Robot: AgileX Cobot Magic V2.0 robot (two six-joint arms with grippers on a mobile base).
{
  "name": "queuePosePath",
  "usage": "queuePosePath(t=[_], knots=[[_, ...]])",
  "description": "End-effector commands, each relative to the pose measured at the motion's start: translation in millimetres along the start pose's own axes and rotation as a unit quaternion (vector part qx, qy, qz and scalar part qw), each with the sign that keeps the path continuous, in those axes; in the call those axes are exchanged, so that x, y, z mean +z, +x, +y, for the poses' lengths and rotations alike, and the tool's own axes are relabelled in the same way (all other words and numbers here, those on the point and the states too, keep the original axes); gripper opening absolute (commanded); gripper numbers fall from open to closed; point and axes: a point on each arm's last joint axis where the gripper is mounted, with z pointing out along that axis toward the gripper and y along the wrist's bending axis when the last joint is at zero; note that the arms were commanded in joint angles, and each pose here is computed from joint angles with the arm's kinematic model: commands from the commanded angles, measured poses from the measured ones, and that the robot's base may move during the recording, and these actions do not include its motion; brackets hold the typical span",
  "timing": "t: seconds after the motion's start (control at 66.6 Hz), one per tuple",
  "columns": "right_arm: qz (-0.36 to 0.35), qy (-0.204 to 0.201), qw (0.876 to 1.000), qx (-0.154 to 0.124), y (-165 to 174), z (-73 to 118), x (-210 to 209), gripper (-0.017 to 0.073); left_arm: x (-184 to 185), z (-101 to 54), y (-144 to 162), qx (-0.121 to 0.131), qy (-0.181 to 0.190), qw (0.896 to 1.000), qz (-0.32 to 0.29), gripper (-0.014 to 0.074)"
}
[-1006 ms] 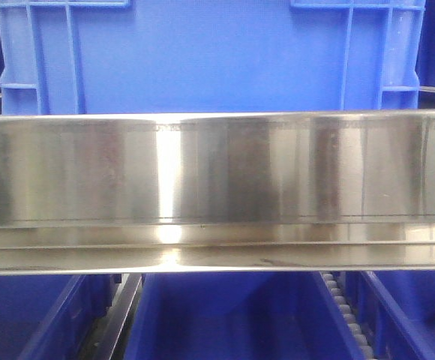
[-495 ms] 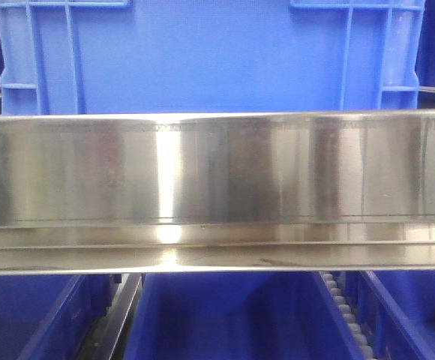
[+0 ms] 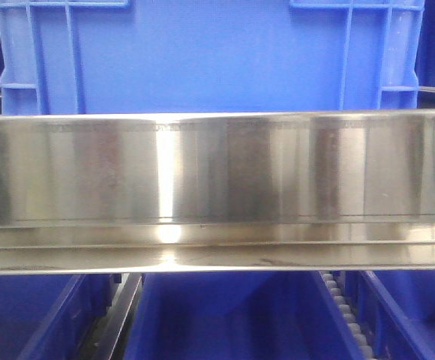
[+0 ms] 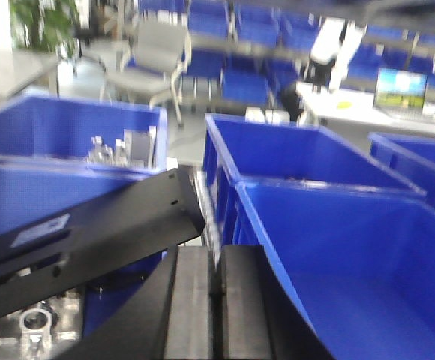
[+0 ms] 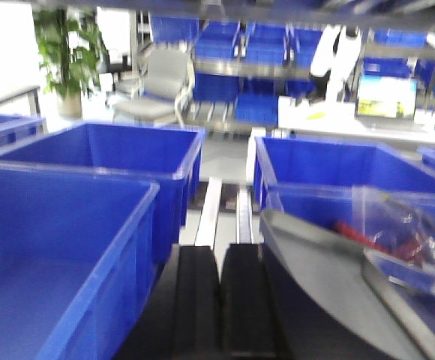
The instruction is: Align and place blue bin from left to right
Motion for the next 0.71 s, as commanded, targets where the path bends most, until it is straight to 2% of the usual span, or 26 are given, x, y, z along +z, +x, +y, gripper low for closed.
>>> queuePosePath(t=[0.0, 0.165, 0.375, 0.48, 0.525, 0.6, 0.69], knots=[[0.036, -0.003, 0.999, 0.001, -2.1, -0.1, 14.4, -0.0078, 16.7, -0.5, -6.4, -0.005, 0.003, 1.0, 0.017, -0.0111], [0.081, -0.007, 0.997, 0.003, -6.3, -0.6, 47.6, -0.0078, 47.5, -1.1, -7.4, -0.021, 0.012, 0.998, 0.054, -0.0111], [0.118, -0.011, 0.993, 0.006, -11.6, -0.4, 83.5, -0.0076, 78.8, -20.2, -0.9, -0.012, 0.049, 0.995, 0.086, -0.0111], [0.14, -0.016, 0.989, 0.042, -11.9, 3.9, 100.6, -0.0071, 94.3, -34.7, 6.2, 0.009, 0.069, 0.992, 0.104, -0.0111], [0.154, -0.023, 0.987, 0.045, -12.3, 7.7, 106.8, -0.0071, 101.5, -41.2, 8.4, 0.016, 0.076, 0.991, 0.11, -0.0111], [0.169, -0.032, 0.984, 0.048, -11.7, 13.2, 118.9, -0.0071, 114.1, -48.2, 11.2, 0.016, 0.071, 0.99, 0.118, -0.0111], [0.187, -0.041, 0.979, 0.065, -10.3, 20.9, 133.6, -0.0071, 129.4, -56.6, 13.0, 0.018, 0.053, 0.991, 0.125, -0.0111]])
